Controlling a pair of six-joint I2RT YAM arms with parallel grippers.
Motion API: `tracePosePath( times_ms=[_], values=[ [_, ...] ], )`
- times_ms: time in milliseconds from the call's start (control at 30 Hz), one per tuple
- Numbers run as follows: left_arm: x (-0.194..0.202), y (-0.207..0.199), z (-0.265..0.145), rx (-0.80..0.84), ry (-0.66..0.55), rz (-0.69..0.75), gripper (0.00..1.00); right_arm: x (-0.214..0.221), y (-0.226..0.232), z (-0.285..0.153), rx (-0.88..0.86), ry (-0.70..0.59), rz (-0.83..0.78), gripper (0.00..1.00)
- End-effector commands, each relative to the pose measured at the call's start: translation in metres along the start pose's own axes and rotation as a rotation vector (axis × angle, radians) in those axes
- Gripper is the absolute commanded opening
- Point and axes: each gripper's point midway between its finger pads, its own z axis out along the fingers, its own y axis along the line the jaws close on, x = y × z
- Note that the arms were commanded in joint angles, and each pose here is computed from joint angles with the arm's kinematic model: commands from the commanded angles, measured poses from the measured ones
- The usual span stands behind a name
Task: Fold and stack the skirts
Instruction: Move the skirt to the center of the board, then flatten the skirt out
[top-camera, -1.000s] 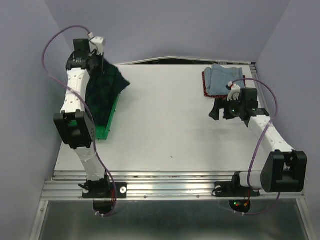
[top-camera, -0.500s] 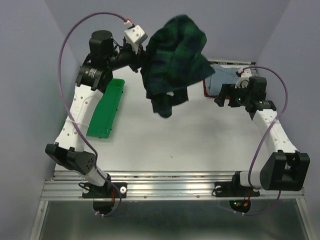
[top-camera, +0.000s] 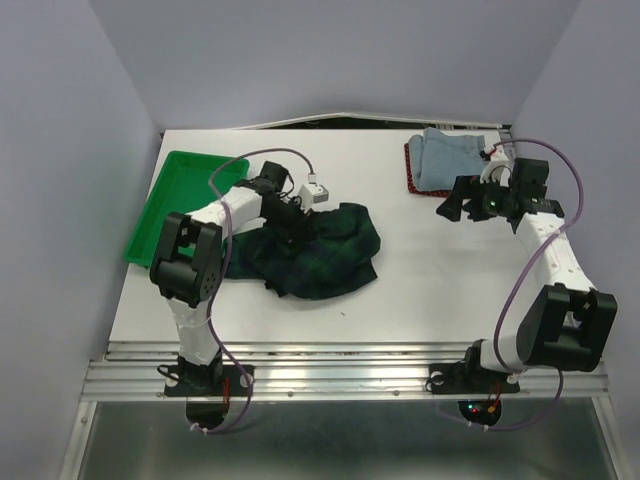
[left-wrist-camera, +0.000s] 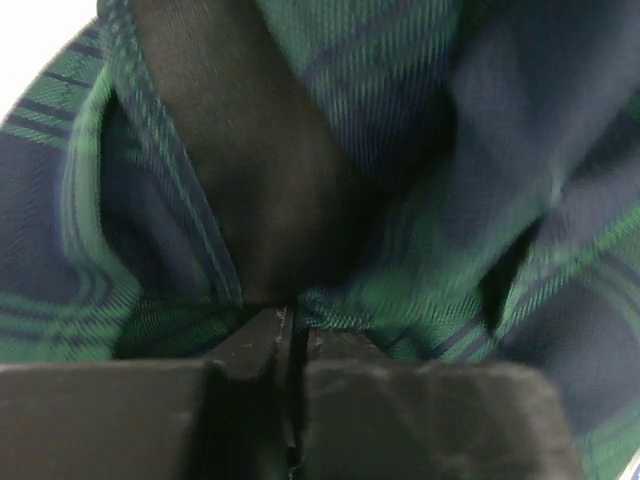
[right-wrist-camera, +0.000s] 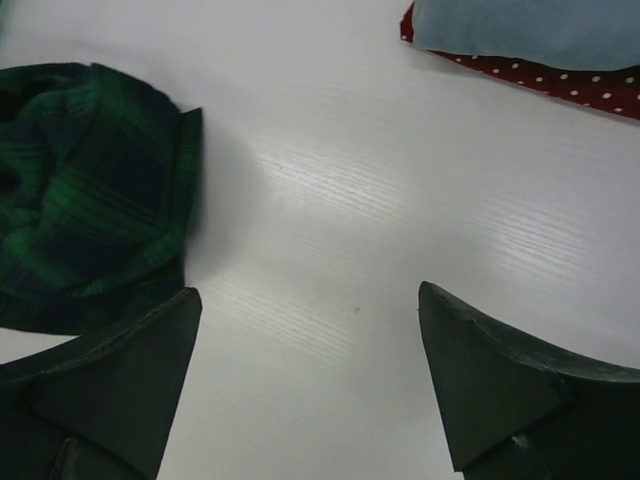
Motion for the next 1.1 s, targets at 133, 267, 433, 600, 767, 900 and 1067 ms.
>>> tracePosePath(
  times_ms=[133, 267, 433, 600, 767, 900, 1067],
  values=[
    [-0.099, 0.031, -0.103, -0.354, -0.223, 0.043, 0.71, 0.022, 0.046, 0.008, -0.236, 0.073, -0.062, 0.86],
    [-0.08, 0.056, -0.13, -0.451, -0.21, -0.054, 0.72, 0.047, 0.071, 0.014, -0.275, 0.155, -0.156, 0.81],
    [-0.031, 0.096, -0.136, -0.482, -0.162, -0.237, 0.67, 0.085, 0.113, 0.022, -0.349, 0.26, -0.334, 0.79],
    [0.014, 0.137, -0.135, -0.586, -0.073, -0.378, 0.64, 0.122, 0.135, 0.03, -0.352, 0.346, -0.473, 0.75],
    [0.041, 0.171, -0.143, -0.732, -0.016, -0.474, 0.6, 0.143, 0.16, 0.044, -0.353, 0.363, -0.623, 0.73],
    [0.052, 0.194, -0.151, -0.79, 0.012, -0.521, 0.59, 0.164, 0.177, 0.053, -0.379, 0.354, -0.725, 0.74],
    [0.035, 0.194, -0.164, -0.768, -0.042, -0.454, 0.63, 0.17, 0.186, 0.067, -0.372, 0.283, -0.862, 0.8]
  ],
)
